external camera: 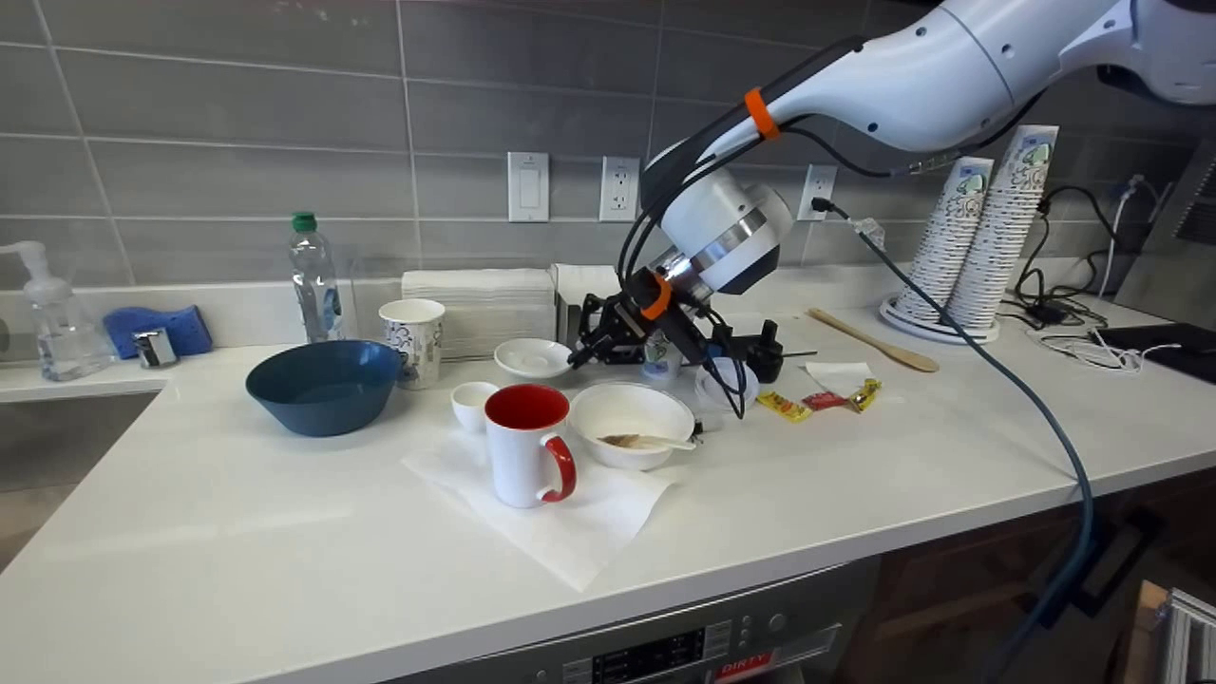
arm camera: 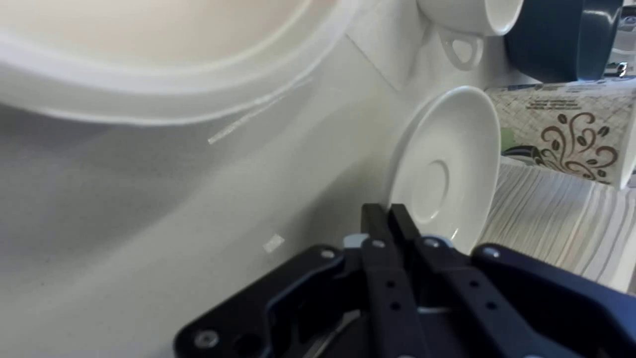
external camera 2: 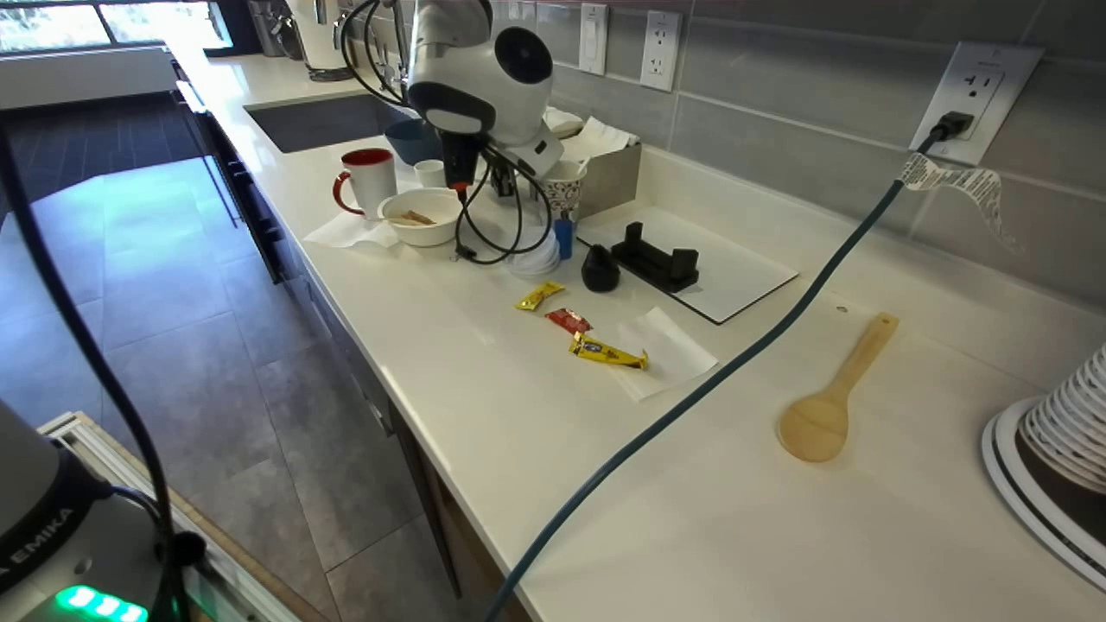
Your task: Slide the white paper cup forward, pick up the white tea cup saucer and put it next to the wooden spoon on the kitchen counter
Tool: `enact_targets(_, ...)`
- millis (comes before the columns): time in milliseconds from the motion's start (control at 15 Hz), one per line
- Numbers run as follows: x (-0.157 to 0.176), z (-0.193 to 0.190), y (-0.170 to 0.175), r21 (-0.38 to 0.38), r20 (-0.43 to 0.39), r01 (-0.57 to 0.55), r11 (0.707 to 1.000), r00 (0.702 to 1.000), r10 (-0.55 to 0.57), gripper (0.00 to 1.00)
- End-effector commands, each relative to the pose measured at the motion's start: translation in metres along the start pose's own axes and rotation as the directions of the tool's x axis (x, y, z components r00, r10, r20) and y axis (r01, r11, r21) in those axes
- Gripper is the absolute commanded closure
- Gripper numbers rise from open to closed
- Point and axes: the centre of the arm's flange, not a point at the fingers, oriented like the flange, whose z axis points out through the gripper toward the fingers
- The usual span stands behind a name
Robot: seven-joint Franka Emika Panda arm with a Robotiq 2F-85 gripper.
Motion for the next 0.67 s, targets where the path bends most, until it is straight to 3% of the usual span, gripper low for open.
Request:
enact_targets(0,-0.011,-0.037,-0.005,0.007,-0.009,-0.032,0.999,0.999,0.032,0.98)
enact_targets(600,-0.042,-0.116,-0.001,0.000,-0.030,-0.068,0.998,0.997,0.068,0.98)
